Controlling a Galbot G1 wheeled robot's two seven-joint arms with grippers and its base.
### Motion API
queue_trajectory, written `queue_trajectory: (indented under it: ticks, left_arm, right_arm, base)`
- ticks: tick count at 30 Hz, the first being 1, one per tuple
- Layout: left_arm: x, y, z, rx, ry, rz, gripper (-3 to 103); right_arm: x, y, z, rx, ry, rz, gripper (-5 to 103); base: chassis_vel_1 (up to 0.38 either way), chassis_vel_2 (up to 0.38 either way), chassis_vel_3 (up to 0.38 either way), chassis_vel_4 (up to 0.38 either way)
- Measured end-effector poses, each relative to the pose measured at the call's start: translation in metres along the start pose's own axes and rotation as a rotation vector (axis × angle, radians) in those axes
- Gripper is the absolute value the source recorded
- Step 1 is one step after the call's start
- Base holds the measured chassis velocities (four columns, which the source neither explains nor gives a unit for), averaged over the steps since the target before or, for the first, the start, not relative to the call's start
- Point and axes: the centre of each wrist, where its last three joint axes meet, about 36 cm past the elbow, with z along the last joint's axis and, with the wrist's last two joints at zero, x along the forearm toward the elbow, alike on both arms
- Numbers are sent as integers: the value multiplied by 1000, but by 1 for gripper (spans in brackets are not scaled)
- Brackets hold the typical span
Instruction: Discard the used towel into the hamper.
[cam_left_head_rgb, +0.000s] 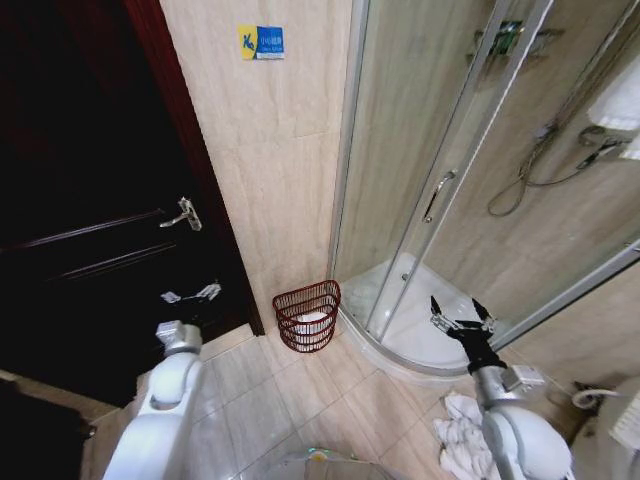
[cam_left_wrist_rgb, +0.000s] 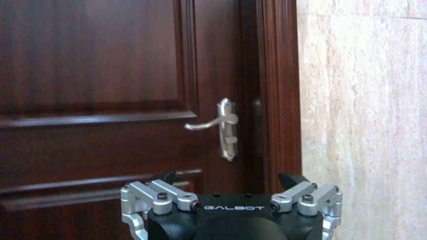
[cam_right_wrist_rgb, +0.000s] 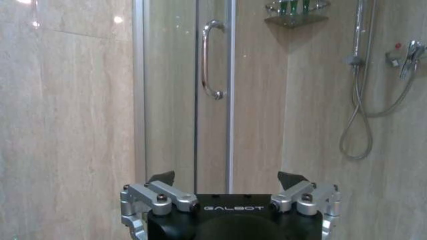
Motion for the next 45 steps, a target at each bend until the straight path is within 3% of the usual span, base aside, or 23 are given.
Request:
queue_trajectory:
  ticks: [4, 8, 11, 16, 23, 32, 45]
  left_arm:
    - [20, 6, -3, -37, 21, 16, 100]
    - [40, 11, -3, 3, 93, 80, 100]
    - [51, 16, -3, 38, 154, 181, 100]
    - [53, 13, 0, 55, 190, 222, 100]
    - [56, 5, 2, 51, 202, 243, 100]
    - [52, 1, -1, 14, 173, 241, 100]
    - [55, -2, -4, 3, 156, 243, 100]
  right_arm:
    - [9, 1, 4, -6, 17, -20, 100]
    - [14, 3, 6, -8, 12, -20, 100]
    - [16, 2, 4, -6, 0, -19, 100]
    - [18, 4, 0, -10, -16, -19, 100]
    - [22, 7, -1, -12, -22, -21, 100]
    - [27, 2, 1, -7, -30, -11, 100]
    - [28, -1, 4, -14, -46, -6, 100]
  base:
    - [0, 0, 0, 0]
    - [0, 0, 0, 0]
    - [0, 0, 0, 0]
    - [0, 0, 0, 0]
    - [0, 0, 0, 0]
    - [0, 0, 0, 0]
    - [0, 0, 0, 0]
